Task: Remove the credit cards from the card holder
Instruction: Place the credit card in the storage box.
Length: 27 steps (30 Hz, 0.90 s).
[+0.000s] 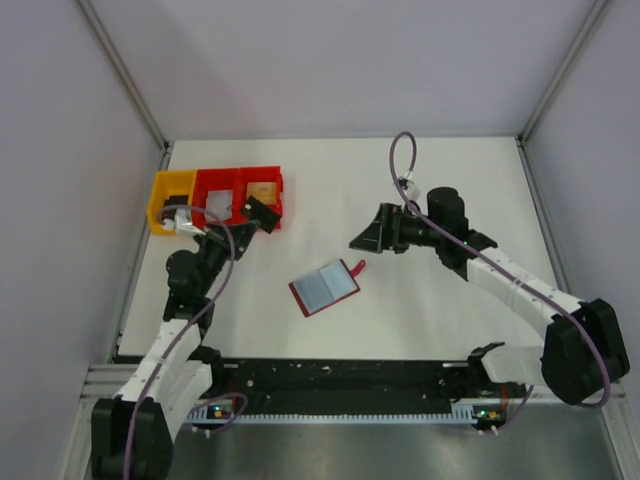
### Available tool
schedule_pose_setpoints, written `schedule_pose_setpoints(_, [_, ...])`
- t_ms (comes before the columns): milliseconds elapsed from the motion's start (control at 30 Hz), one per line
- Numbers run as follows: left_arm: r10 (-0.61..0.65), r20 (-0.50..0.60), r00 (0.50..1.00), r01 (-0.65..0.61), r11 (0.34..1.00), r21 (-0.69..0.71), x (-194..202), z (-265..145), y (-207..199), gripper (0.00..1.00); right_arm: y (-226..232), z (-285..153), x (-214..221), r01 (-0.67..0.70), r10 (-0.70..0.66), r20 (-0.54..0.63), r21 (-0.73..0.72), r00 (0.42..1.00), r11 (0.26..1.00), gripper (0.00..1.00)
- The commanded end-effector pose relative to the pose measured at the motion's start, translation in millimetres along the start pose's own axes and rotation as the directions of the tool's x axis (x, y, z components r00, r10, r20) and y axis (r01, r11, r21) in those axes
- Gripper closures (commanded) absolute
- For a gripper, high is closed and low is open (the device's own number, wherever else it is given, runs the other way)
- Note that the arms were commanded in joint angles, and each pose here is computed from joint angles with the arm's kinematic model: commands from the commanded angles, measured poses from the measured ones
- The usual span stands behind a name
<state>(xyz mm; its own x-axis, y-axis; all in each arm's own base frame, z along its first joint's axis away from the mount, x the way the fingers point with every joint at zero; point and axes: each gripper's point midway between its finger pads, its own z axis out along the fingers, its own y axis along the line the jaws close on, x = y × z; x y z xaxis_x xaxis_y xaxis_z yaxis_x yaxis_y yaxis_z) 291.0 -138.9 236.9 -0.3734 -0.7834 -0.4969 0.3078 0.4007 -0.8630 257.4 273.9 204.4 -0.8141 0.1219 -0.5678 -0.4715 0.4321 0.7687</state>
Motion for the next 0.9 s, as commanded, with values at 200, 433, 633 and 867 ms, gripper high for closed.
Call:
schedule_pose_setpoints(200, [0.101,0.369,0.924,0.050,0.925,-0.377,-136.8,-28.5,98.2,1.00,-45.1,-29.6,-9.6,0.159,-0.186,0.059,0.305,0.981,0.939,0.03])
schedule_pose_setpoints(433, [0.135,0.482,0.866,0.136,0.864,-0.486,-215.7,-34.6,144.6,1.00,-55.4,-32.7,-2.6,0.241,-0.277,0.038,0.389,0.960,0.889,0.03])
schedule_pose_setpoints(633, [0.122,0.468,0.875,0.173,0.825,-0.538,-247.9,-13.7,186.3,1.00,-54.0,-30.7,1.0,0.268,-0.298,0.019,0.388,0.954,0.882,0.03])
schedule_pose_setpoints(867, [0.061,0.478,0.876,0.254,0.784,-0.567,-256.5,2.6,242.4,0.91,-57.5,-26.9,6.5,0.269,-0.287,-0.010,0.378,0.958,0.886,0.03])
